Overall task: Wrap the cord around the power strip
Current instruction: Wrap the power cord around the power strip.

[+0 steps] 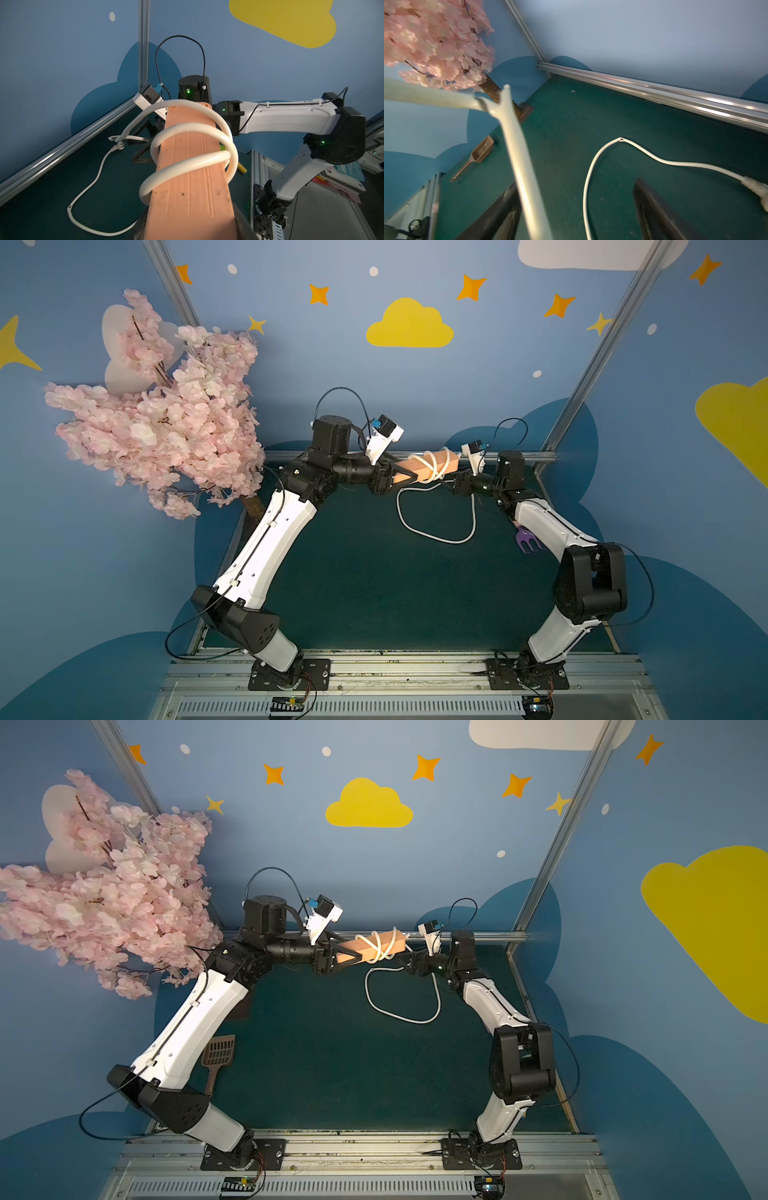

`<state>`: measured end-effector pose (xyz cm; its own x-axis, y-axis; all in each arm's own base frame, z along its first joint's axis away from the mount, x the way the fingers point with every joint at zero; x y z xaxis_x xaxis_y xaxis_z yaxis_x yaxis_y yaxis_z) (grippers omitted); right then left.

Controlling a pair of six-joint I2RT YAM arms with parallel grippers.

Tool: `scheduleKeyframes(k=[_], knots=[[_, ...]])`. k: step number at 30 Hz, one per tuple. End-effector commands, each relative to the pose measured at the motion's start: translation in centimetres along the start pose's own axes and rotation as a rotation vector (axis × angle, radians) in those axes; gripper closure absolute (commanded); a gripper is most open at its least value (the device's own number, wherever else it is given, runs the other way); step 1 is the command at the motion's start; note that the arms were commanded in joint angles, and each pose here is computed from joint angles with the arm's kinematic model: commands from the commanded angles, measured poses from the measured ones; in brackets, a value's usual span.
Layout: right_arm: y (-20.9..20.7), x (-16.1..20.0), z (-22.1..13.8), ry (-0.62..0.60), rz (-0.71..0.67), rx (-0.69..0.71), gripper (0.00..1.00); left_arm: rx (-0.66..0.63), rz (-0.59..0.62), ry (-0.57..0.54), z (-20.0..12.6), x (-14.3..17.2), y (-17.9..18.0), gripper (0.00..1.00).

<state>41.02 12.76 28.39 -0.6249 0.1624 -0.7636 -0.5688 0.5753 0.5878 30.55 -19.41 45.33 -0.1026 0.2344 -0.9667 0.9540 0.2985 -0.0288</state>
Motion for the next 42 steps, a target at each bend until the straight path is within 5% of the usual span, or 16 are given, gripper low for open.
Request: scheduleKeyframes(k=[1, 10, 16, 22, 27, 33, 37, 42], knots=[[-1.2, -0.7, -2.0, -0.076, 0.001, 0.021, 0.10, 0.020, -0.041, -0.123, -0.8, -1.3, 0.0, 0.98], [-4.8, 3.5, -2.0, -0.045, 0.022, 0.260, 0.10, -0.043, -0.080, -0.195, -2.1, -2.0, 0.4, 0.97], [-6.5, 5.3, -0.1, -0.060, 0.074, 0.235, 0.14, -0.083, -0.143, -0.268, -2.3, -1.8, 1.4, 0.97], [-5.2, 9.0, 4.2, 0.064, 0.042, 0.304, 0.76, -0.134, -0.255, -0.413, -2.6, -1.4, 3.9, 0.97], [1.4, 12.9, 5.9, 0.291, -0.146, 0.375, 1.00, -0.217, -0.278, -0.446, -3.2, -1.3, 7.0, 0.98], [10.0, 15.0, 3.6, 0.537, -0.430, 0.389, 1.00, -0.490, -0.152, -0.247, -4.7, 0.4, 11.1, 0.98], [16.6, 12.6, 0.9, 0.450, -0.673, 0.243, 1.00, -0.501, -0.033, -0.038, -2.3, 3.0, 11.3, 0.97], [20.7, 5.4, -2.0, 0.228, -0.819, 0.207, 1.00, -0.282, 0.038, 0.240, 1.7, 7.5, 8.5, 0.97]])
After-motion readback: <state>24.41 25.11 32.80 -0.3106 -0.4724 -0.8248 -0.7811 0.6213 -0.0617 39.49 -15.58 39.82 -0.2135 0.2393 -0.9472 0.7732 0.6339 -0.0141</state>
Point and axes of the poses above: each gripper's point midway between its finger pads, its own z axis out along the fingers, its own y axis along the line the jaws close on, x = y × z, the point moved 10 cm from there along -z, back along the fingers, and after that the axes turned 15 degrees about z, right-handed, at the moved point
